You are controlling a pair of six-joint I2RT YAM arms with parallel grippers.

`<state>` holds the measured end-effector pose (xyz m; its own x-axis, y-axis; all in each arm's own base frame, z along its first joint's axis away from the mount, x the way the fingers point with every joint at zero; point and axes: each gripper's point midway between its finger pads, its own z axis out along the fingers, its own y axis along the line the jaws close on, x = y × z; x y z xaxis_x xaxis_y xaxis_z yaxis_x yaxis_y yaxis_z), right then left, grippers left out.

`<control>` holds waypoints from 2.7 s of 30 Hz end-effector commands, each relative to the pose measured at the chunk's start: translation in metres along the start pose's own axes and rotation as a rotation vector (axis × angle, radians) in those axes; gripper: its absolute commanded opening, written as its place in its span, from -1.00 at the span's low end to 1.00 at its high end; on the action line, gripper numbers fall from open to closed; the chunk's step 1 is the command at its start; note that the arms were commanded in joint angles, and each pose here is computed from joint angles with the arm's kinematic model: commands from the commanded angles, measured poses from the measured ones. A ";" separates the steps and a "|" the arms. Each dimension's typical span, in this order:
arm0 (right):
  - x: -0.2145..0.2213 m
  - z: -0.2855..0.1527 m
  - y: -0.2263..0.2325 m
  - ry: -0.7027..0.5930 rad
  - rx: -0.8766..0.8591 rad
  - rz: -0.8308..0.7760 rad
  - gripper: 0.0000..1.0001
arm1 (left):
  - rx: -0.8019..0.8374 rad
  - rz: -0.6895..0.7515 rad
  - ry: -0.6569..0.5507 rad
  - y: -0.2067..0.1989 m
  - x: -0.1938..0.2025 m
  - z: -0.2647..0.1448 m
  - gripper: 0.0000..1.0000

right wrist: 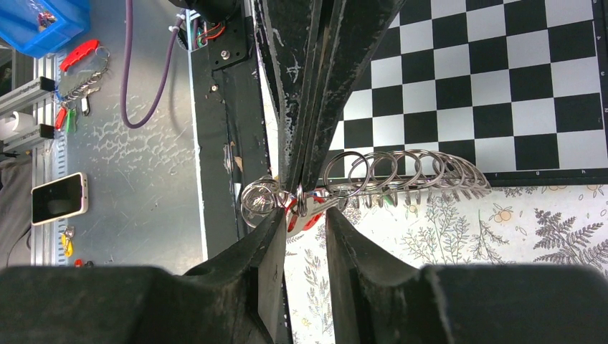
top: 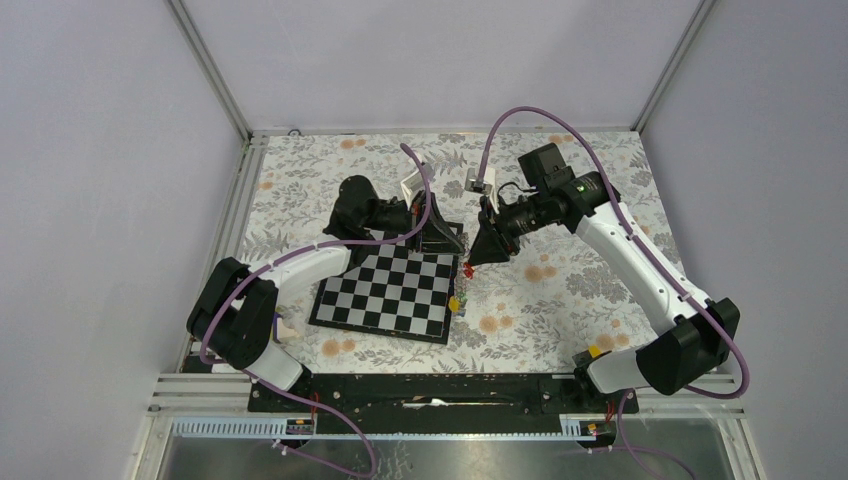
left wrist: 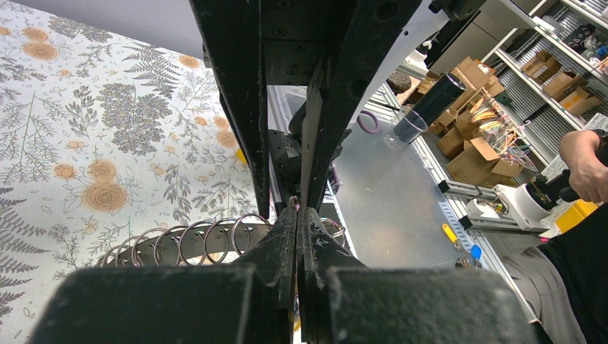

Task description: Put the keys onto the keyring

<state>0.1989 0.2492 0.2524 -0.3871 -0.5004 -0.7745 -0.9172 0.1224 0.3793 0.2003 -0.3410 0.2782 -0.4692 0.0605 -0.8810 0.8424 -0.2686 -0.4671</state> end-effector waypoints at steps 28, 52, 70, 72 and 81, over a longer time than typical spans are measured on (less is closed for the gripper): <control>-0.025 -0.003 0.008 -0.072 -0.054 -0.053 -0.54 | 0.024 0.084 -0.017 -0.008 -0.010 0.001 -1.00; 0.000 -0.002 -0.003 0.123 0.101 -0.064 -1.00 | -0.011 0.131 -0.013 0.000 -0.012 -0.005 -0.46; -0.007 -0.002 -0.009 0.264 0.167 -0.089 -1.00 | -0.023 0.097 0.019 0.009 0.004 0.001 -0.32; -0.005 -0.001 -0.009 0.273 0.164 -0.087 -1.00 | -0.023 0.099 0.018 0.009 0.004 0.001 -0.34; -0.002 0.002 -0.007 0.280 0.146 -0.081 -1.00 | -0.024 0.096 0.015 0.010 0.003 0.002 -0.43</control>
<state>0.2101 0.2462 0.2410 -0.3170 -0.7311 -0.6042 -0.9475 0.2161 0.2357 0.2047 -0.3437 0.2583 -0.4436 0.0875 -0.8920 0.8611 -0.2342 -0.4512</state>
